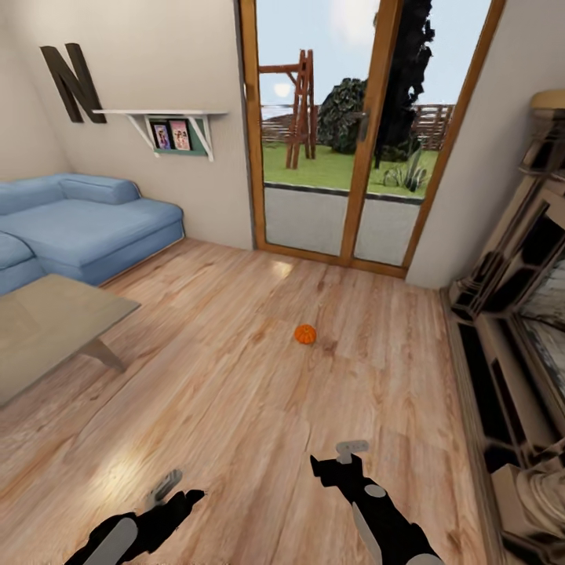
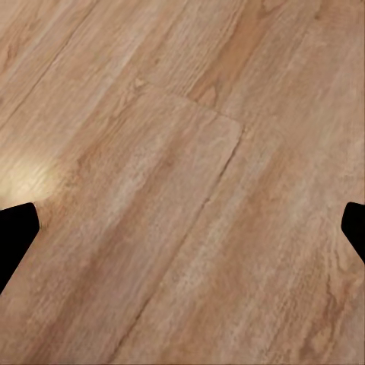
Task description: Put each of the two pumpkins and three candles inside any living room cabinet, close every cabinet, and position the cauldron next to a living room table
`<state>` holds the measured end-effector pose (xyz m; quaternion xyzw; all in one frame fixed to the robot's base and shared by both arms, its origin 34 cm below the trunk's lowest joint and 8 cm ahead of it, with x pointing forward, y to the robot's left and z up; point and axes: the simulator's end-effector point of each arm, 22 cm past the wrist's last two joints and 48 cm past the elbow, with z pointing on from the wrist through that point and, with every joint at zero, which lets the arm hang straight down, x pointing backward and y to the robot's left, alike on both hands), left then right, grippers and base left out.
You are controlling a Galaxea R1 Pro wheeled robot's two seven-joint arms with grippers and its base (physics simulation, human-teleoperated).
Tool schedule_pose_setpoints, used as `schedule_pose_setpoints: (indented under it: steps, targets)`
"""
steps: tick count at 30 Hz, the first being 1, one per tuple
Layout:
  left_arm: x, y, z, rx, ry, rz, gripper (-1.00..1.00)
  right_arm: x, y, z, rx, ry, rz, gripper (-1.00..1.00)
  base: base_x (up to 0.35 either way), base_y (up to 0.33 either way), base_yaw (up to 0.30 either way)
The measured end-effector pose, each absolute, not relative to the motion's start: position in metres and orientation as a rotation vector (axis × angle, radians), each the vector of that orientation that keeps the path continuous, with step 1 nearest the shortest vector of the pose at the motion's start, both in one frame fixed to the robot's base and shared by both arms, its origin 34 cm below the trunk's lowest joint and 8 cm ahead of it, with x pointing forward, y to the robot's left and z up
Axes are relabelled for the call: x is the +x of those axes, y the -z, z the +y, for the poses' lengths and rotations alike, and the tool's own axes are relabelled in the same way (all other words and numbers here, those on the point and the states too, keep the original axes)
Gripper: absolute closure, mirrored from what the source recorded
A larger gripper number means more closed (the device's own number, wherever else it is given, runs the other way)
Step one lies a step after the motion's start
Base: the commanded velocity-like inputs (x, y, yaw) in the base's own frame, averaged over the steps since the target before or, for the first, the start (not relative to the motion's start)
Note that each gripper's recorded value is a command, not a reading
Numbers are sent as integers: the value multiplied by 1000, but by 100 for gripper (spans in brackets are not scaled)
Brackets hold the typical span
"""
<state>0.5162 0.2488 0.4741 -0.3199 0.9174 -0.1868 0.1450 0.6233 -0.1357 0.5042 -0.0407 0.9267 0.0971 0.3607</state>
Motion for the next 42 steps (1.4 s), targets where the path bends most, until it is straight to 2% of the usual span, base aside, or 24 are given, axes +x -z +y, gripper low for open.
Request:
schedule_pose_setpoints:
  steps: [6, 13, 35, 42]
  targets:
    - [519, -465, 257, -957, 533, 2620, -100, 619, -492, -132, -120, -256, 2393, -100, 0, 0, 253]
    - [515, -450, 262, -968, 521, 2621, -100, 609, -480, -104, -263, -284, 2385, -100, 0, 0, 261]
    - [505, -404, 284, -1055, 488, 2590, -100, 591, -434, -91, -337, -298, 2393, -100, 0, 0, 277]
    - [500, -386, 305, -1163, 465, 2544, -100, 588, -419, -90, -340, -300, 2394, -100, 0, 0, 296]
